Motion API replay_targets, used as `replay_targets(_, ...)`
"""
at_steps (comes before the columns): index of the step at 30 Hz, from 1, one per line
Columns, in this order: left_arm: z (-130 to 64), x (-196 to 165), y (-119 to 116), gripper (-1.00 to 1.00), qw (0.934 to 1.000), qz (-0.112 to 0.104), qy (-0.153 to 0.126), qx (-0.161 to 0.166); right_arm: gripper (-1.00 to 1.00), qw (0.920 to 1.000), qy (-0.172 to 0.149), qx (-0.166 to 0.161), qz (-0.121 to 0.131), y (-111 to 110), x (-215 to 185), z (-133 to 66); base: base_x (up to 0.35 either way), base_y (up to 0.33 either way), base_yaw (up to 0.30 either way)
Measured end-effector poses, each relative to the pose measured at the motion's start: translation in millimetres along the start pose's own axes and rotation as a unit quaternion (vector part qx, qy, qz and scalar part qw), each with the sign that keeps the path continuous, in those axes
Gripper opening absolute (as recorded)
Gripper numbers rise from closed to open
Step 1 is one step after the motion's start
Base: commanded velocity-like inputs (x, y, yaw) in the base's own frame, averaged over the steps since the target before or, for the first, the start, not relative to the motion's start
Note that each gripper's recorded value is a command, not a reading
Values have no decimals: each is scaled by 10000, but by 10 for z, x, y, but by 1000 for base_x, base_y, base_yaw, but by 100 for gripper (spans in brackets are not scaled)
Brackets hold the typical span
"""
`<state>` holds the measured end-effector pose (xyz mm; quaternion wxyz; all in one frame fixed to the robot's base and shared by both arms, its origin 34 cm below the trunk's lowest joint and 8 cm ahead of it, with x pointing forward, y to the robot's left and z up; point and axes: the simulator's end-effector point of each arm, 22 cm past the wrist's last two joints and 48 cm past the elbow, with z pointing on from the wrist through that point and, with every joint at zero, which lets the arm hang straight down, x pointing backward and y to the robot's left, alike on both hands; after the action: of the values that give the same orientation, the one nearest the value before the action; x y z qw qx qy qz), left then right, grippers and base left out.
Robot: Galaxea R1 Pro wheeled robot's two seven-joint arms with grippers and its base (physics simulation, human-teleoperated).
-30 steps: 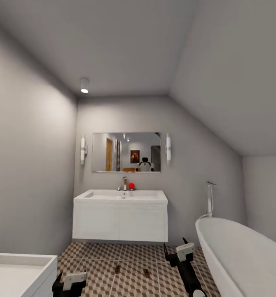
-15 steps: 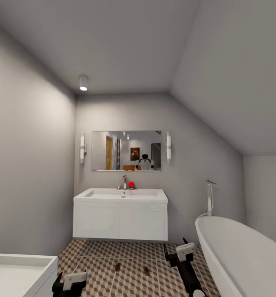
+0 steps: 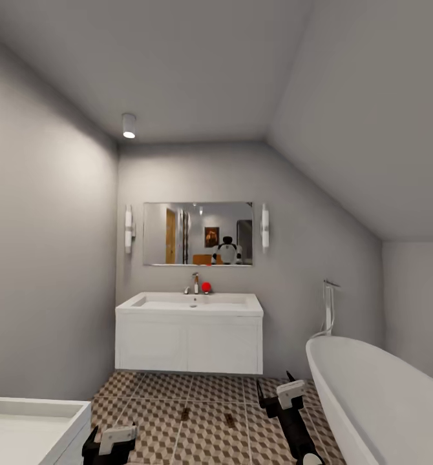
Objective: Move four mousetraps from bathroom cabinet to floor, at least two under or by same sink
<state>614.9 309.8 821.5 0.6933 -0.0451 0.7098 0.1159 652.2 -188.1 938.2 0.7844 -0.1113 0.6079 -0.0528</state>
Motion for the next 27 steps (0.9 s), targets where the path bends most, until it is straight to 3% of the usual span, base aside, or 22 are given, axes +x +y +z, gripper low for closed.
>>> replay_targets(27,-23,-206,19,100,9998,48,215,26,100,9997,218,-49,25,-46,-169,76,0,0,0)
